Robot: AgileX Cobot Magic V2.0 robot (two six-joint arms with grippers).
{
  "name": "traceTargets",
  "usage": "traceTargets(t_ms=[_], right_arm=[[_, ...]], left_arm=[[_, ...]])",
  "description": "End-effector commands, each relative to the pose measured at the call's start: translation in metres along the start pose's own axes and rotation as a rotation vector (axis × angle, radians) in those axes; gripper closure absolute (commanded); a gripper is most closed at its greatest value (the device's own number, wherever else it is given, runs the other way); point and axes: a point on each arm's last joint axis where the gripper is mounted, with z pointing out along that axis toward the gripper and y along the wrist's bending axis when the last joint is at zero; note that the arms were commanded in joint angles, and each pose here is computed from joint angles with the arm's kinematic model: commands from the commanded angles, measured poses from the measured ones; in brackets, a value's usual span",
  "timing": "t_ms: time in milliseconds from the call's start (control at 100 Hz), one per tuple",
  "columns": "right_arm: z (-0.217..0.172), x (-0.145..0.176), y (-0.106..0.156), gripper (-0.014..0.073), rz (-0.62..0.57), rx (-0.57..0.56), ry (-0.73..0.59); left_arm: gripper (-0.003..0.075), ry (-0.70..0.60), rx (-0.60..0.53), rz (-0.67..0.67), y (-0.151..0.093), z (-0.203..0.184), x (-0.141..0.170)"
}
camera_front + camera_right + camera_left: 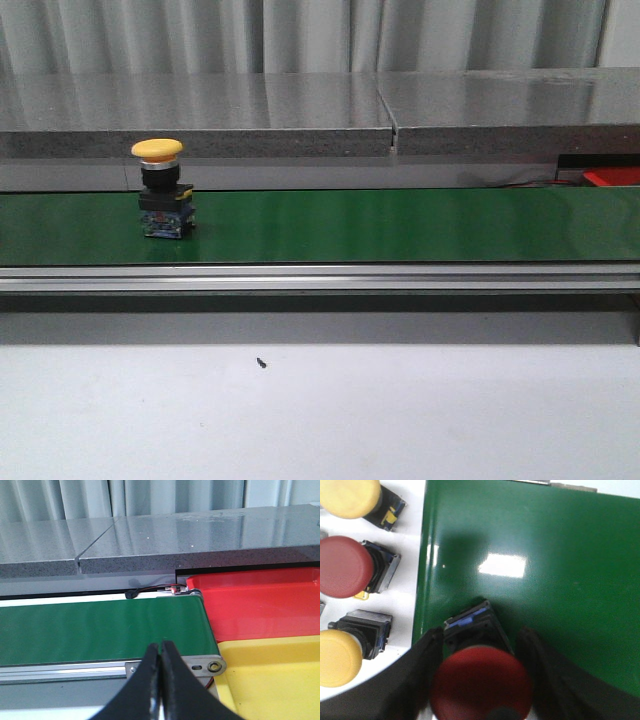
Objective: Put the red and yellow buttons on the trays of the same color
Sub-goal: 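Grasp a red push-button with the left gripper and set it on the belt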
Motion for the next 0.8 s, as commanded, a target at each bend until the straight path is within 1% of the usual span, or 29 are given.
traceTargets(t_ms=[0, 80, 150, 280, 380, 450, 520, 590, 660, 710, 730, 790], right_arm=[[-0.003, -0.013, 0.002, 0.0662, -0.012, -0.015, -0.113], [-0.003, -0.013, 0.002, 0.0662, -0.012, -0.015, -0.113], [-0.003, -0.013, 0.002, 0.0662, -0.012, -0.015, -0.113], [-0.003, -0.013, 0.002, 0.0662, -0.012, -0.015, -0.113], [-0.003, -0.013, 0.002, 0.0662, -0.012, -0.015, -0.113], [-0.003, -0.013, 0.002, 0.0662, -0.012, -0.015, -0.113], [-0.003, -0.013, 0.002, 0.0662, -0.012, -0.015, -0.113], [-0.003, -0.013, 0.002, 0.0662, -0.012, -0.015, -0.113], [-0.003, -0.013, 0.002, 0.0662, -0.012, -0.015, -0.113], [-0.003, -0.013, 0.002, 0.0662, -0.012, -0.015, -0.113], [-0.003, -0.013, 0.002, 0.0662, -0.012, -0.015, -0.113], [-0.003, -0.013, 0.002, 0.0662, -0.012, -0.015, -0.113]], left_arm=[[0.0314, -0.098, 0.007, -0.011, -0.005, -0.024, -0.007], [0.0199, -0.101, 0.018, -0.016, -0.006, -0.025, -0.007], [0.0138, -0.112, 0.022, -0.016, -0.007, -0.029, -0.007], [0.0132, -0.171, 0.042, 0.001, -0.012, -0.047, -0.005], [0.0136, -0.249, 0.114, 0.026, -0.024, -0.071, -0.002], [0.016, -0.29, 0.121, 0.052, -0.034, -0.088, 0.003], [0.0217, -0.33, 0.125, 0.08, -0.045, -0.103, 0.01], [0.0307, -0.386, 0.127, 0.107, -0.056, -0.117, 0.019], [0.0423, -0.431, 0.133, 0.134, -0.067, -0.127, 0.032], [0.0535, -0.452, 0.138, 0.149, -0.073, -0.132, 0.042], [0.0564, -0.456, 0.14, 0.154, -0.075, -0.134, 0.046], [0.069, -0.475, 0.142, 0.162, -0.079, -0.136, 0.059]])
